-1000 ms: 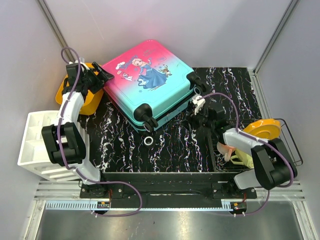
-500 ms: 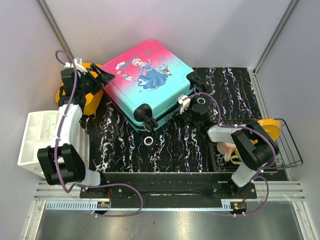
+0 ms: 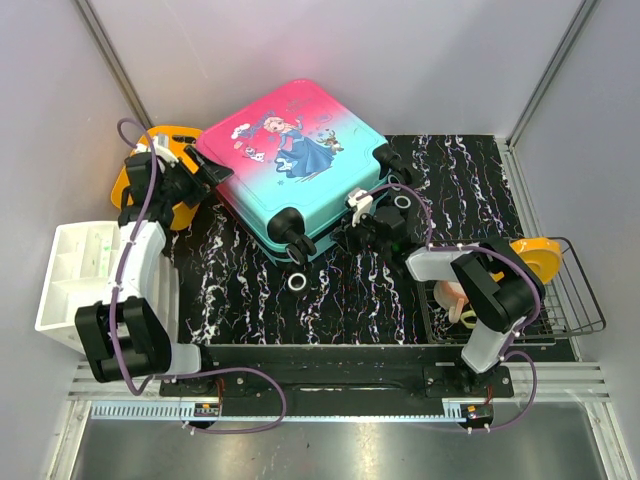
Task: Open, take out, and arrange the luggage
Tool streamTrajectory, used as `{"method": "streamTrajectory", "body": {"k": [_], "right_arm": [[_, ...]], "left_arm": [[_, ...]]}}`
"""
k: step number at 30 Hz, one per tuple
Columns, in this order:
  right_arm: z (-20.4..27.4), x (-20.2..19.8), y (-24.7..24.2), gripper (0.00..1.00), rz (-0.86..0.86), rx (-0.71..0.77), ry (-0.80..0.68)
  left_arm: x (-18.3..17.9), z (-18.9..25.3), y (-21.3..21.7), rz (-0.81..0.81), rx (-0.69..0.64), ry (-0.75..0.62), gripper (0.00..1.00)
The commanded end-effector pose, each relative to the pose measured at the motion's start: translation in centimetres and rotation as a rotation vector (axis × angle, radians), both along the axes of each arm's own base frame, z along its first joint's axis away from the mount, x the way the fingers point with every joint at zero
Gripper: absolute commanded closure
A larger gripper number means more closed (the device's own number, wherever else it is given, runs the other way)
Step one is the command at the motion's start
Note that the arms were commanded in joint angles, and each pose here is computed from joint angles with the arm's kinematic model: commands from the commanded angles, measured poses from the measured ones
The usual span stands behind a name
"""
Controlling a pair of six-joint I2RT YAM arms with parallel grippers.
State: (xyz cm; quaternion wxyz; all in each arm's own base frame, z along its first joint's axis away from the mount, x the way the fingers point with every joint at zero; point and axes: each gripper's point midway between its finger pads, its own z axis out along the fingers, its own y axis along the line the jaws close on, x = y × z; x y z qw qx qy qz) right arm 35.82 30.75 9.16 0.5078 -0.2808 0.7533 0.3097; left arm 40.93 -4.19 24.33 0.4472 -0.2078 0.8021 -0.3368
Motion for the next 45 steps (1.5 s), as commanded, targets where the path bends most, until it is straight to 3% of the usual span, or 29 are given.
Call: {"method": "streamTrajectory", "body": {"k": [1,2,3,10,11,15,21,27,31,37,45], "right_arm": [[2.1,0.7,-0.3,0.85,-0.038,0.009,-0.083],[2.2,0.8,-0.5,0.89,-0.05,0.004,-0.09],[2.5,0.7,-0.7,1.0,-0.055,0.004,-0.094],[3.9,1.3,-2.9,1.0,-0.078,-0.03,-0.112],[3.8,1.3,-3.1,1.0,-0.069,-0.033,-0.108],[3.7,1.9,-3.0,1.0,-0.064,-0.037,-0.075],[3.9,2.9,-3.0,1.0,-0.106,-0.024,-0.065],[3.9,4.0,-5.5,1.0,-0.192,-0.038,-0.074],[4.1,5.5,-8.5,1.0,-0.275,-0.046,-0.08],[5.9,9.4,-15.0,1.0,-0.425,-0.07,-0.123],[9.9,12.9,-18.5,1.0,-0.538,-0.144,-0.223]], "left_arm": [[-1.8,4.6,-1.7,-0.171,0.074,-0.162,0.1],[-2.2,4.6,-1.9,-0.237,0.145,-0.196,0.09],[-2.7,4.7,-2.5,-0.299,0.162,-0.204,0.09],[-8.0,7.8,-6.5,-0.772,0.4,-0.391,0.05],[-8.3,8.1,-7.1,-0.86,0.501,-0.479,0.05],[-10.8,7.4,-12.6,-1.14,0.696,-0.552,0.05],[-12.1,5.6,-19.8,-1.266,0.734,-0.571,0.19],[-13.7,-1.3,-22.9,-1.396,0.846,-0.494,0.27],[-13.5,-5.4,-21.6,-1.402,0.902,-0.35,0.35],[-12.4,-7.5,-17.7,-1.391,0.949,-0.198,0.45],[-10.7,-8.4,-12.2,-1.359,0.999,-0.085,0.48]]}}
